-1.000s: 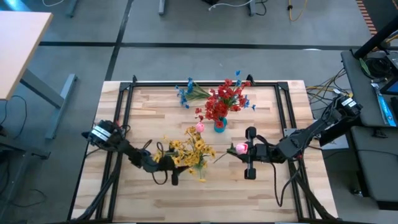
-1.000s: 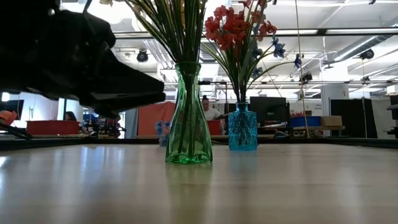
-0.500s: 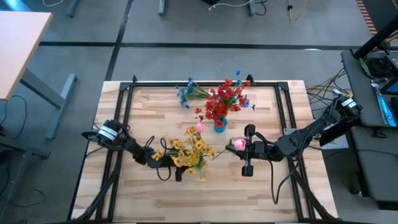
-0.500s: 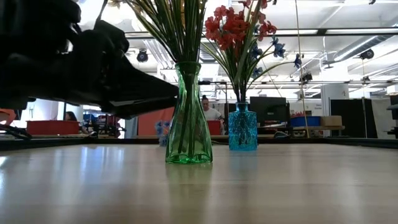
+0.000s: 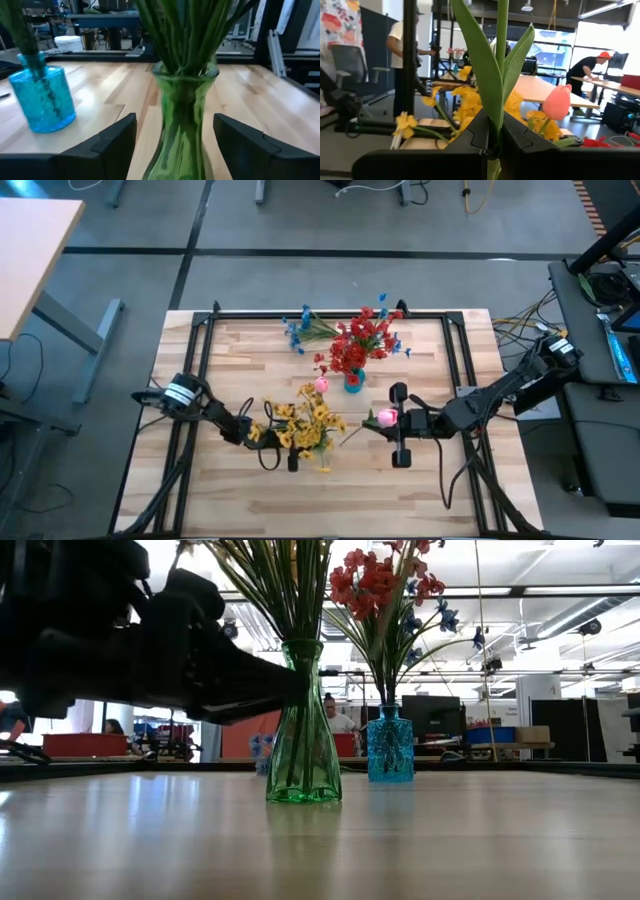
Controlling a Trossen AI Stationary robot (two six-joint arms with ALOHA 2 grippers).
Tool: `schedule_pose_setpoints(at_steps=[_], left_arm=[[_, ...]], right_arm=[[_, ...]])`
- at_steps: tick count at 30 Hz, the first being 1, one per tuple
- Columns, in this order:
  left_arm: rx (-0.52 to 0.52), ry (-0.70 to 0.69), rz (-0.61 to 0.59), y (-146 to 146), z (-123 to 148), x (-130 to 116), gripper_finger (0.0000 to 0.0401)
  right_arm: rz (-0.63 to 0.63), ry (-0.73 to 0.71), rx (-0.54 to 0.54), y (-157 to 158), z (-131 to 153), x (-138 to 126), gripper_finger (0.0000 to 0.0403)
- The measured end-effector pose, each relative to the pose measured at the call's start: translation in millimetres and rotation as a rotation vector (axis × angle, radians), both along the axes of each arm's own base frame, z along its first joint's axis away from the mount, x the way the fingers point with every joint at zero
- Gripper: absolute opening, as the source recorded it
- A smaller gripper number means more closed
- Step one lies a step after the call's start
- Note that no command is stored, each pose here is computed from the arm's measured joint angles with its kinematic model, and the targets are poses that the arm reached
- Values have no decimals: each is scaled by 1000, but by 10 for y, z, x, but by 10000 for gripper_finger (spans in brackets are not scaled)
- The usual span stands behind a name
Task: Sort flowers into vase by color
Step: Put the pink tulip into the green flower vase
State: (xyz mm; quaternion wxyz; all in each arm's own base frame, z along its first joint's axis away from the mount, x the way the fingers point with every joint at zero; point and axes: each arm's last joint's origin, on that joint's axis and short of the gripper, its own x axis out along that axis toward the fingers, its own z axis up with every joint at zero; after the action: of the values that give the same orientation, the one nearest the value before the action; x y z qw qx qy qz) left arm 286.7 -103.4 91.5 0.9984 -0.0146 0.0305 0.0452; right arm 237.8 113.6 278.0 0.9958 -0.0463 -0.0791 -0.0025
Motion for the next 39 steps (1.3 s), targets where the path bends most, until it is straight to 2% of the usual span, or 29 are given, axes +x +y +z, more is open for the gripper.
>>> schedule_pose_setpoints(at_steps=[10,16,25,32,39], left_arm=[[-12,-15,-47,58,-32,80,206],[-13,-15,-48,60,-34,73,166],[-14,-15,-65,58,-34,74,111],[-14,-15,-63,62,-34,75,111],[-13,-11,-65,63,-36,75,113]], right_arm=[[-40,-72,-62,-13,-16,91,13],[-4,-95,-78,7,37,106,13],[-12,-111,-126,13,85,116,13],[-18,-115,-133,-12,88,127,13],[31,-128,-130,-55,90,154,13]])
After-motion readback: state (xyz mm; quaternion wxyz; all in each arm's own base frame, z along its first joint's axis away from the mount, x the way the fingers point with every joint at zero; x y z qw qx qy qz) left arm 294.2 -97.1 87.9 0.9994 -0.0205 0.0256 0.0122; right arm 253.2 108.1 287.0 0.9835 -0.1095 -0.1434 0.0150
